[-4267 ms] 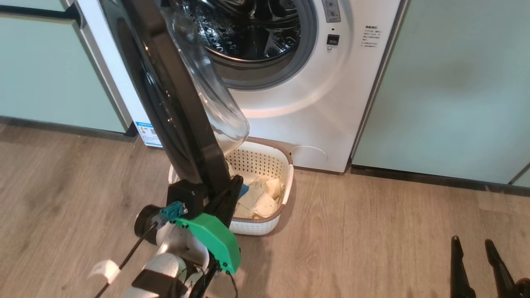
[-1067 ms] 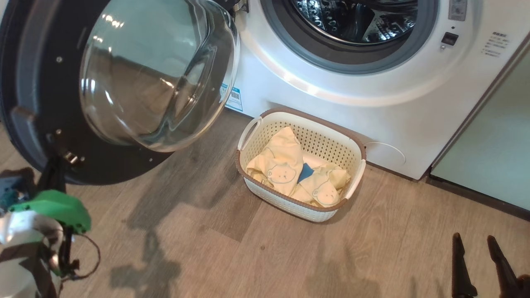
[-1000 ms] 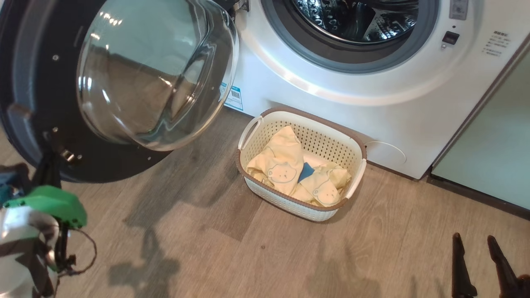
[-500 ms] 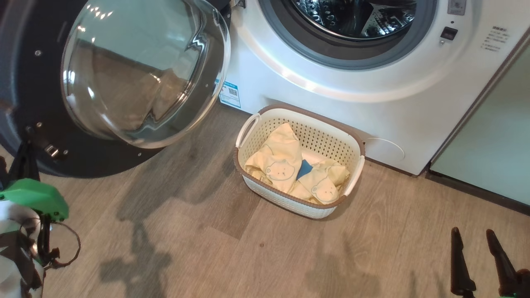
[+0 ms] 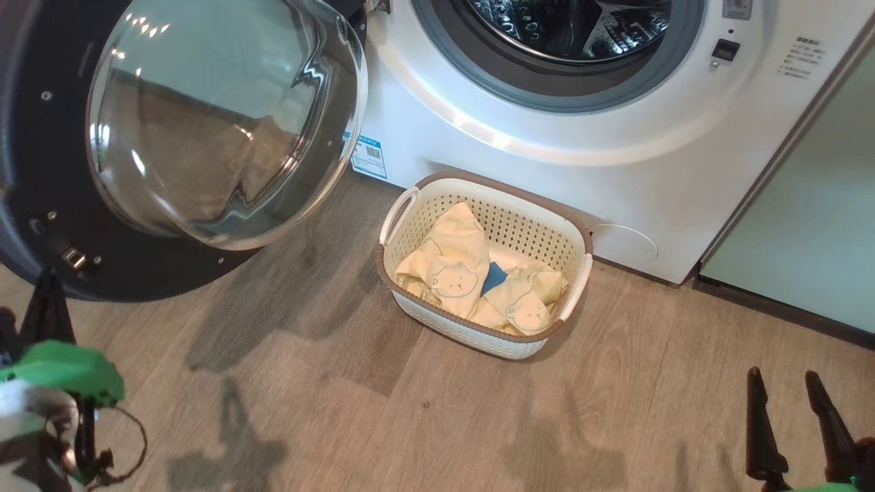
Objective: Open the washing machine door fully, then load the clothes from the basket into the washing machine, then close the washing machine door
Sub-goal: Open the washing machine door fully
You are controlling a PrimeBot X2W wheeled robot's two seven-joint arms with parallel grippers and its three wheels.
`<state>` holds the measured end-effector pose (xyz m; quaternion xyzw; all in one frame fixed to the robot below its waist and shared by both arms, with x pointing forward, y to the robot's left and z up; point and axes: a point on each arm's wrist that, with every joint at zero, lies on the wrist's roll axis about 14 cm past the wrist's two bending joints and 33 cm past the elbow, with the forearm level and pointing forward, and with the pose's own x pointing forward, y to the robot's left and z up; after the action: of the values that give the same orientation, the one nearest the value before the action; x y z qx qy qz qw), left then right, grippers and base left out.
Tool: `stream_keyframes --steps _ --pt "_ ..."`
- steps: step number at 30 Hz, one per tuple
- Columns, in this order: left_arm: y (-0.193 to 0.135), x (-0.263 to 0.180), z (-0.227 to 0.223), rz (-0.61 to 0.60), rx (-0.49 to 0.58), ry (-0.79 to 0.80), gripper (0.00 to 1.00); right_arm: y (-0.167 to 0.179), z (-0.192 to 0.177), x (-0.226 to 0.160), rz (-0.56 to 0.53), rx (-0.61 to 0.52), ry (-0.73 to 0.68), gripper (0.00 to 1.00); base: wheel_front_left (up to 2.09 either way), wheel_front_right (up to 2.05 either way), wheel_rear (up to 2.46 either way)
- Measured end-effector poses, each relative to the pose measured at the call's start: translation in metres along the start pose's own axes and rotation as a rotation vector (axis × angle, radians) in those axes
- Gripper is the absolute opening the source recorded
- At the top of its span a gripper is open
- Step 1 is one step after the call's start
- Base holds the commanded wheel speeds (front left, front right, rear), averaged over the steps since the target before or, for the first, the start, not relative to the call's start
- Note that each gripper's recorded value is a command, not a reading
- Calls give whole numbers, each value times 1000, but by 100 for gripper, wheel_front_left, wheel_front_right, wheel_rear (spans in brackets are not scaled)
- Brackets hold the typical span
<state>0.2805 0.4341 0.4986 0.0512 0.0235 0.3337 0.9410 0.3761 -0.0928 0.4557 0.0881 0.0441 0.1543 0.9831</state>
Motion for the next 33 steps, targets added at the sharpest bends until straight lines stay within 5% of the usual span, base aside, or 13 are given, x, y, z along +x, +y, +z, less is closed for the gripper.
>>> stream_keyframes --steps 13,22,23,26,27,28,33 --pt "-19 -50 3 -16 -79 -48 0 -4 13 -7 -21 0 -39 100 0 0 0" --pt "-87 -88 10 -249 -148 -67 0 -9 27 -18 -46 -1 -83 100 0 0 0" --pt "-98 -91 13 -281 -158 -71 9 -10 28 -19 -49 -2 -86 100 0 0 0" --pt "-124 -99 18 -359 -186 -79 58 -13 31 -24 -62 -6 -95 100 0 0 0" --pt "-131 -101 19 -380 -193 -83 88 -14 32 -27 -67 -6 -100 100 0 0 0" --pt "-146 -105 23 -430 -204 -87 100 -16 35 -31 -79 -8 -110 100 0 0 0" --pt "-180 -116 27 -542 -217 -88 100 -24 40 -44 -114 -10 -130 100 0 0 0"
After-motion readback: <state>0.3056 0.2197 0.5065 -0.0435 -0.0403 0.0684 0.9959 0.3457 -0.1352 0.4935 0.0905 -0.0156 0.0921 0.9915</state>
